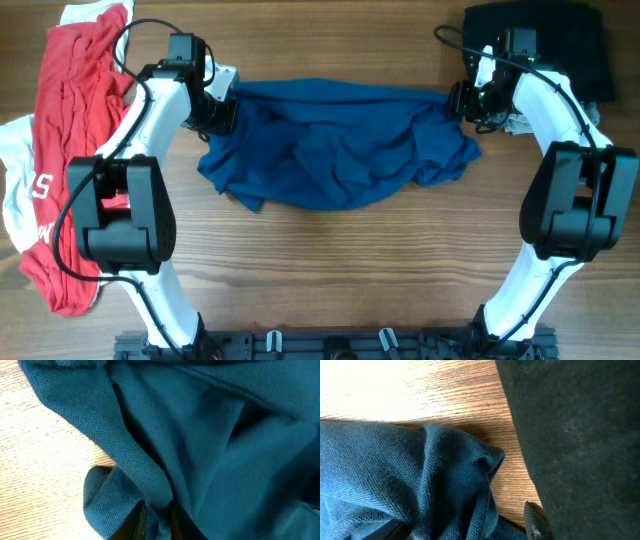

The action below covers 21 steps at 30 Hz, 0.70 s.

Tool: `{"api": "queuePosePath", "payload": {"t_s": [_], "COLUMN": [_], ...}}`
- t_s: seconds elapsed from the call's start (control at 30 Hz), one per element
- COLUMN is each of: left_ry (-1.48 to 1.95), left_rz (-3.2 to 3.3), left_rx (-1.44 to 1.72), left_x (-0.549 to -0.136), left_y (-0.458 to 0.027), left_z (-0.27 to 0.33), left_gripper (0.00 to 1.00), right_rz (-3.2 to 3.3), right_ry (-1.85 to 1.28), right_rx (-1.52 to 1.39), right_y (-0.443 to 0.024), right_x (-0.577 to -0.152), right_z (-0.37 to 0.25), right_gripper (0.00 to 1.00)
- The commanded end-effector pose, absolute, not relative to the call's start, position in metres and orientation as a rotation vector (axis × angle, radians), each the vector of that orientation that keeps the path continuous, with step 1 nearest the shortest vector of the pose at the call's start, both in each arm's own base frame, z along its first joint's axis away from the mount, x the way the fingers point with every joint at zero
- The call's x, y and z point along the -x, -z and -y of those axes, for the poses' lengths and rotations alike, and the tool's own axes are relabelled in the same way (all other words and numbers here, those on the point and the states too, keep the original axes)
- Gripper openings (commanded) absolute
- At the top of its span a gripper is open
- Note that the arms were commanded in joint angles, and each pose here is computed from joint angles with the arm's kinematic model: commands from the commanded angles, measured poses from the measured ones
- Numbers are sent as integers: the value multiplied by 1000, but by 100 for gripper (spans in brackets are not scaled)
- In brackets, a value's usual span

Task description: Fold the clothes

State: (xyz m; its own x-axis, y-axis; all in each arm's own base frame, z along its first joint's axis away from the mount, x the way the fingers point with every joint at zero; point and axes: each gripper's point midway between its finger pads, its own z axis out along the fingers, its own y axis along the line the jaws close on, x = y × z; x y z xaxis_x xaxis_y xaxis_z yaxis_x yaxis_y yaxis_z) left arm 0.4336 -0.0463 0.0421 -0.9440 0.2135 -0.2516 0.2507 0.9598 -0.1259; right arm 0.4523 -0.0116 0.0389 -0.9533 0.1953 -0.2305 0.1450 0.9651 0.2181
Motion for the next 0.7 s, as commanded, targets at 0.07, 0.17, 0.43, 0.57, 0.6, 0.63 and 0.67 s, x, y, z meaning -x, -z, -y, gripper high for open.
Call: {"api": "queuePosePath", "payload": {"t_s": [0.07, 0.17, 0.43, 0.57, 0.6, 0.63, 0.67], "left_ry": [289, 292, 214, 25, -41, -67, -69], "left_rz": [-2922, -2939, -2922, -2828, -2786, -2748, -2712], "left_rx": [-348, -347, -248, -25, 20, 24, 20], "left_x": [-427, -426, -435, -452, -454, -455, -455], "left_y": [-19, -12, -26, -80, -102, -123, -141], "left_z": [50, 49, 29, 1, -6, -8, -6], "left_gripper": [18, 16, 4, 4, 4, 4, 4], "right_rz": [-2862, -2863, -2856, -2833, -2802, -2766, -2736], "right_ry": [-299, -299, -299, -408, -475, -510, -514], "right_rx": [-223, -222, -221, -165, -116, -83, -48], "right_y": [-40, -40, -40, -47, -56, -67, -78], "right_x": [-455, -455, -457, -458, -461, -464, -466], "right_z": [11, 11, 11, -2, -11, -17, -22], "right_gripper": [63, 63, 63, 54, 53, 53, 53]}}
